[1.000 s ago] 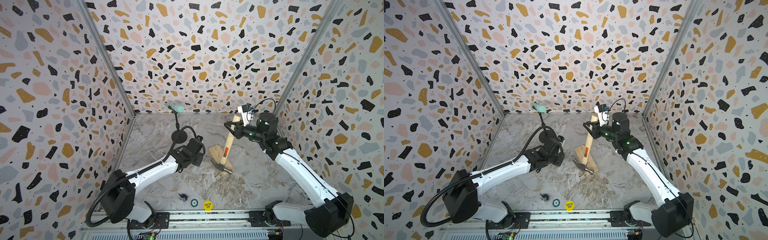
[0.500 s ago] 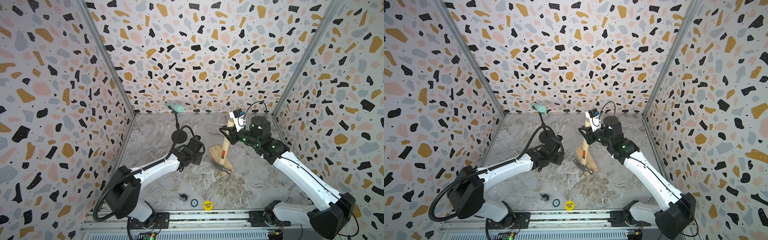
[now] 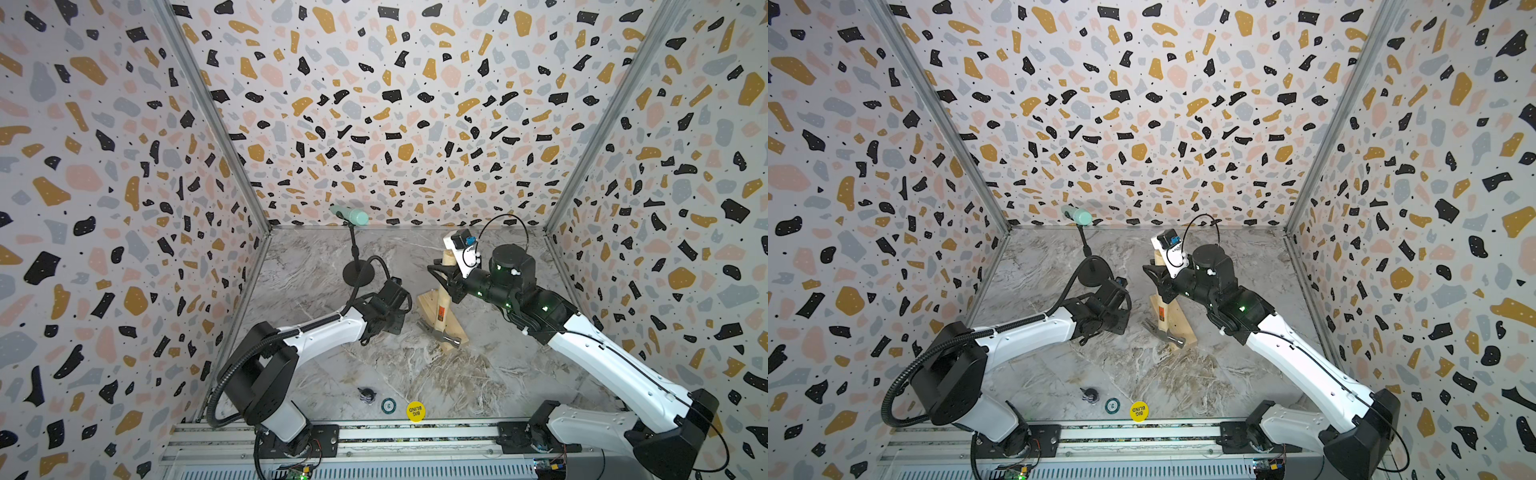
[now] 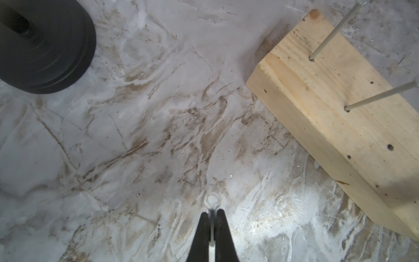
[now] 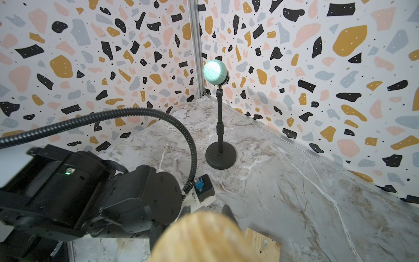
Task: Use a claw hammer to pull out a nail
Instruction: Place the nail at the center of the board.
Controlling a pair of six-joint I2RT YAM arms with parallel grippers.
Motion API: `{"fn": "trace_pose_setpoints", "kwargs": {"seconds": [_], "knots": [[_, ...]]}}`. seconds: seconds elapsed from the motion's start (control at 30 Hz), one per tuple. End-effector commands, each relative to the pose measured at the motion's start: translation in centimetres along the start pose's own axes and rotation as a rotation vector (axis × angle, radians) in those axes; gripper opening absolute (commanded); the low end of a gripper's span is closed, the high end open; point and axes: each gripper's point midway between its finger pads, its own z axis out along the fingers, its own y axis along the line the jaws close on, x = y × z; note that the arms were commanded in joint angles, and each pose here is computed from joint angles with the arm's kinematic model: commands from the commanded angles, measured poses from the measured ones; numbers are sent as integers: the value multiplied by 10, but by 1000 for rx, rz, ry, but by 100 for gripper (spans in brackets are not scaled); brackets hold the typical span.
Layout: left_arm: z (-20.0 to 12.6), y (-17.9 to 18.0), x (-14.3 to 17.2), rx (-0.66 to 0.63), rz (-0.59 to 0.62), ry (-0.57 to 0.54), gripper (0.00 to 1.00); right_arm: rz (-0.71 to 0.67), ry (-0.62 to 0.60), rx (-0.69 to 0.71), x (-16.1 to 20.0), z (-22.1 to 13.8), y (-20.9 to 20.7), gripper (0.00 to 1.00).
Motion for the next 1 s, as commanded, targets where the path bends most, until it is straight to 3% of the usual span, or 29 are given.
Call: {"fn": "trace_pose_setpoints", "kwargs": {"seconds": [0.0,0.97], "knots": [[8,0,5,13,-26,11,0,-72,-213,22,-57,-28,7,0],[39,0,41,51,-54,121,0,-119,-225,4,-50,-29,23,0]]}}
